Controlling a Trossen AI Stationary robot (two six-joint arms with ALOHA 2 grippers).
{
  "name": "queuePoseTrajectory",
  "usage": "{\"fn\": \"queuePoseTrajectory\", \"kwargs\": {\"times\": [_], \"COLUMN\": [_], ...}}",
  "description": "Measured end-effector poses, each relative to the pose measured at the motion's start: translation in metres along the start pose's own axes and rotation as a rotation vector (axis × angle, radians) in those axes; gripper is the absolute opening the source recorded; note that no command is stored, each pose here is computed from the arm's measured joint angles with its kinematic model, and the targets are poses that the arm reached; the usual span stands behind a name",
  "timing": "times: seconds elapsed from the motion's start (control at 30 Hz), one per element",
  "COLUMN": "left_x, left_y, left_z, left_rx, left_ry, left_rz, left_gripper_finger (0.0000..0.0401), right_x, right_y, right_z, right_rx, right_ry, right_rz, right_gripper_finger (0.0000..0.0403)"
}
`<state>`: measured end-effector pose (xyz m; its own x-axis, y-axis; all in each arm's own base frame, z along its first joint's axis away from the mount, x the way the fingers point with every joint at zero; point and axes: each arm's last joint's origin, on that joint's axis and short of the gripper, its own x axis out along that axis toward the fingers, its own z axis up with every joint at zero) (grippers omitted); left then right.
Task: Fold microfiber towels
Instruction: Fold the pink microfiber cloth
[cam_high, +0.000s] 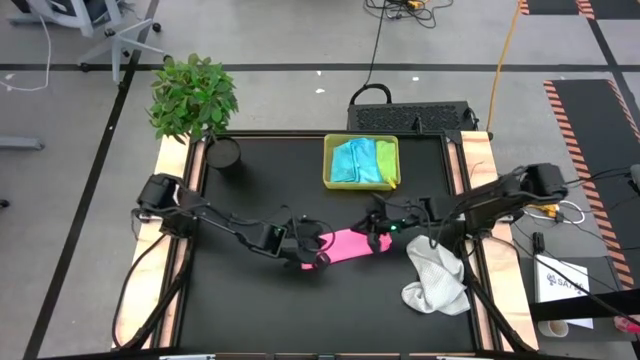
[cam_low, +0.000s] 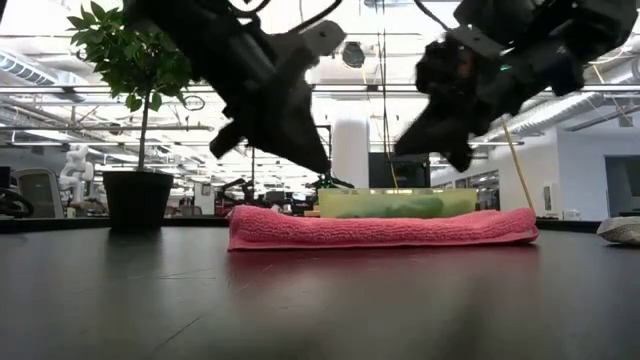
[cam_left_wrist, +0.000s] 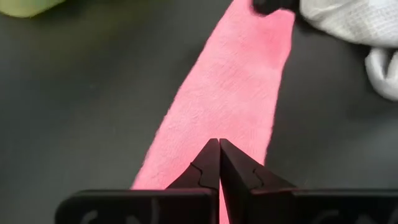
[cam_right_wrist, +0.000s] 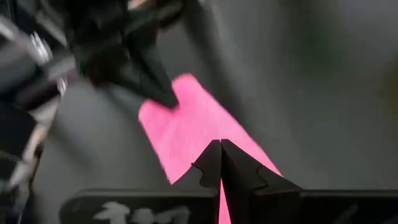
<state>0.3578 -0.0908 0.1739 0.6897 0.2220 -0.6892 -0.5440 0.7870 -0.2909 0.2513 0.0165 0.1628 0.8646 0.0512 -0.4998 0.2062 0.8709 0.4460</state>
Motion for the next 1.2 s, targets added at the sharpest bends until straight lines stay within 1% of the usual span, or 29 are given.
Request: {"fn": "queuePoseTrajectory", "kwargs": {"times": [0.1, 0.3, 0.37, 0.43, 0.57, 0.63, 0.8, 0.93, 1.1, 1.2], "left_x": [0.006, 0.014, 0.016, 0.021, 0.028, 0.028, 0.029, 0.03, 0.03, 0.029], "left_y": [0.0, 0.001, 0.002, 0.0, 0.002, 0.004, 0.007, 0.01, 0.014, 0.015], "left_z": [-0.003, -0.009, -0.014, -0.017, -0.022, -0.024, -0.02, -0.02, -0.023, -0.024], "left_rx": [-0.026, -0.054, -0.046, -0.052, -0.046, -0.029, -0.01, -0.011, -0.005, -0.008], "left_ry": [-0.003, 0.0, 0.006, 0.002, 0.016, 0.027, 0.018, 0.035, 0.072, 0.097], "left_rz": [0.009, 0.04, 0.058, 0.046, 0.056, 0.08, 0.097, 0.108, 0.137, 0.145], "left_gripper_finger": [0.0004, 0.0008, 0.0005, 0.0003, 0.0009, 0.001, 0.0004, 0.0011, 0.0004, 0.0012], "right_x": [0.017, 0.045, 0.052, 0.057, 0.064, 0.066, 0.075, 0.078, 0.078, 0.078], "right_y": [-0.002, -0.012, -0.015, -0.017, -0.019, -0.02, -0.02, -0.022, -0.025, -0.025], "right_z": [-0.002, -0.02, -0.024, -0.027, -0.032, -0.034, -0.033, -0.037, -0.041, -0.042], "right_rx": [0.03, 0.074, 0.08, 0.08, 0.06, 0.039, -0.036, -0.041, -0.048, -0.045], "right_ry": [-0.067, -0.044, -0.048, -0.061, -0.081, -0.085, -0.082, -0.063, -0.011, -0.005], "right_rz": [0.013, 0.002, 0.006, 0.014, 0.026, 0.027, 0.021, 0.011, -0.016, -0.017], "right_gripper_finger": [0.0, 0.0, 0.0, 0.0, 0.0, 0.0, 0.0, 0.0, 0.0, 0.0]}}
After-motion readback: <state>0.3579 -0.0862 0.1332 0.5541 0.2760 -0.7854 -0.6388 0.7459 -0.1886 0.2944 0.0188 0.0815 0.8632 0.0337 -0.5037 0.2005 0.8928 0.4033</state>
